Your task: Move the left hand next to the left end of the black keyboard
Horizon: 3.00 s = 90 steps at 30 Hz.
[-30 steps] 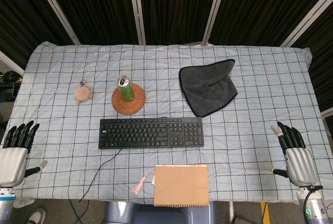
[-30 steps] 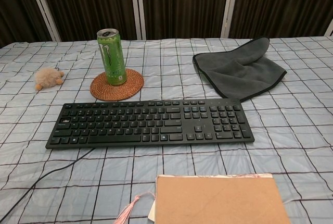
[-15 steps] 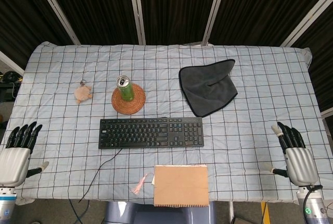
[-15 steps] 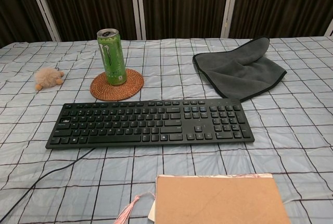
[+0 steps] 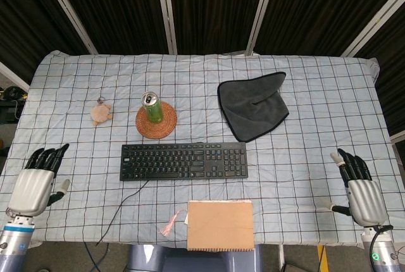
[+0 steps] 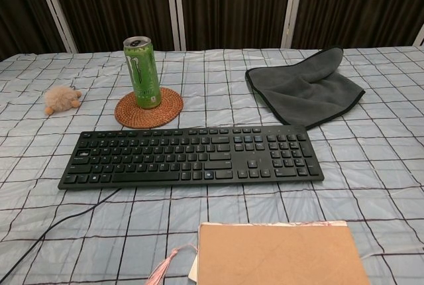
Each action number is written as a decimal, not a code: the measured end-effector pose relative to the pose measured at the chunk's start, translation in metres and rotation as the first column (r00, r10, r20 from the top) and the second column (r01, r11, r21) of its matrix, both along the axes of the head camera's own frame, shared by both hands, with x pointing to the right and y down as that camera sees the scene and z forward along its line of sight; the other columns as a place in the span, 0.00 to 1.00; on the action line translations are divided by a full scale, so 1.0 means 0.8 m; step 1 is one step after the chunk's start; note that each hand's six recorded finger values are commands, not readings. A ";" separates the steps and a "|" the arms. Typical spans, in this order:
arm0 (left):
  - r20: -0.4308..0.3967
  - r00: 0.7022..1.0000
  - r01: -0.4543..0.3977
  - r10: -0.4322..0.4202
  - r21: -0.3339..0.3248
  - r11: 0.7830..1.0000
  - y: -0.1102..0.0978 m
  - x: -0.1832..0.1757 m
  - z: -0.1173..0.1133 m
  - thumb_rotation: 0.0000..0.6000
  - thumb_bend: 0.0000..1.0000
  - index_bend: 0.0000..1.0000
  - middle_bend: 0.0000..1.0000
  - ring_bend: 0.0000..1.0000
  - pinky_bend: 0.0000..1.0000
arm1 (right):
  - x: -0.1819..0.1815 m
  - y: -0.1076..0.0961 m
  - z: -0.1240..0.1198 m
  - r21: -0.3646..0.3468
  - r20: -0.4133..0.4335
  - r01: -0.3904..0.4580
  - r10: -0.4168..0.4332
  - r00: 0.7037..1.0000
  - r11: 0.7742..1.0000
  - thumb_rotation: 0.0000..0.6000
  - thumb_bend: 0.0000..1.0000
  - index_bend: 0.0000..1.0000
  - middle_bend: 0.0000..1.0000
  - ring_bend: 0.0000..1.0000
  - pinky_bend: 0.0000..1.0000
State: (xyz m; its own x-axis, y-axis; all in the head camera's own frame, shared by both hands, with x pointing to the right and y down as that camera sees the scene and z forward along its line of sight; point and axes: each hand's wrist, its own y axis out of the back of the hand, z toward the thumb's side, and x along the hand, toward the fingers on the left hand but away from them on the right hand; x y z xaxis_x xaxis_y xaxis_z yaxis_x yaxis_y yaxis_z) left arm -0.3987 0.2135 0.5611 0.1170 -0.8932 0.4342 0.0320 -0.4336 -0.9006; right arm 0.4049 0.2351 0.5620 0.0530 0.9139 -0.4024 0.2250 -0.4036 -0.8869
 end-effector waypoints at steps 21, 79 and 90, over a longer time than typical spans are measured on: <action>0.040 0.996 -0.057 0.079 -0.400 0.915 -0.053 0.096 0.062 1.00 0.78 0.00 0.85 0.71 0.49 | 0.002 -0.001 0.000 -0.014 0.027 -0.024 0.024 0.999 1.000 1.00 0.04 0.06 0.00 0.00 0.00; 0.123 0.972 -0.086 0.200 -0.606 0.791 -0.037 0.169 0.154 1.00 0.79 0.06 0.85 0.71 0.49 | 0.004 -0.002 0.001 -0.030 0.051 -0.052 0.053 0.997 0.998 1.00 0.04 0.06 0.00 0.00 0.00; 0.121 0.971 -0.091 0.204 -0.604 0.792 -0.037 0.171 0.152 1.00 0.79 0.07 0.85 0.71 0.49 | 0.004 -0.001 0.001 -0.031 0.051 -0.053 0.054 0.997 0.998 1.00 0.04 0.06 0.00 0.00 0.00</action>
State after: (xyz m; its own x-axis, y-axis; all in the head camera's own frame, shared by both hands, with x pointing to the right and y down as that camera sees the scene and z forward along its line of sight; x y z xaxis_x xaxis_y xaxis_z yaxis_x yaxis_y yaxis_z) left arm -0.2620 0.1839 0.6823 0.1001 -0.4335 0.8956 0.2677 -0.8552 -0.4439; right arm 0.4084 0.2340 0.5627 0.0262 0.9036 -0.4276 0.2926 -0.4160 -0.8610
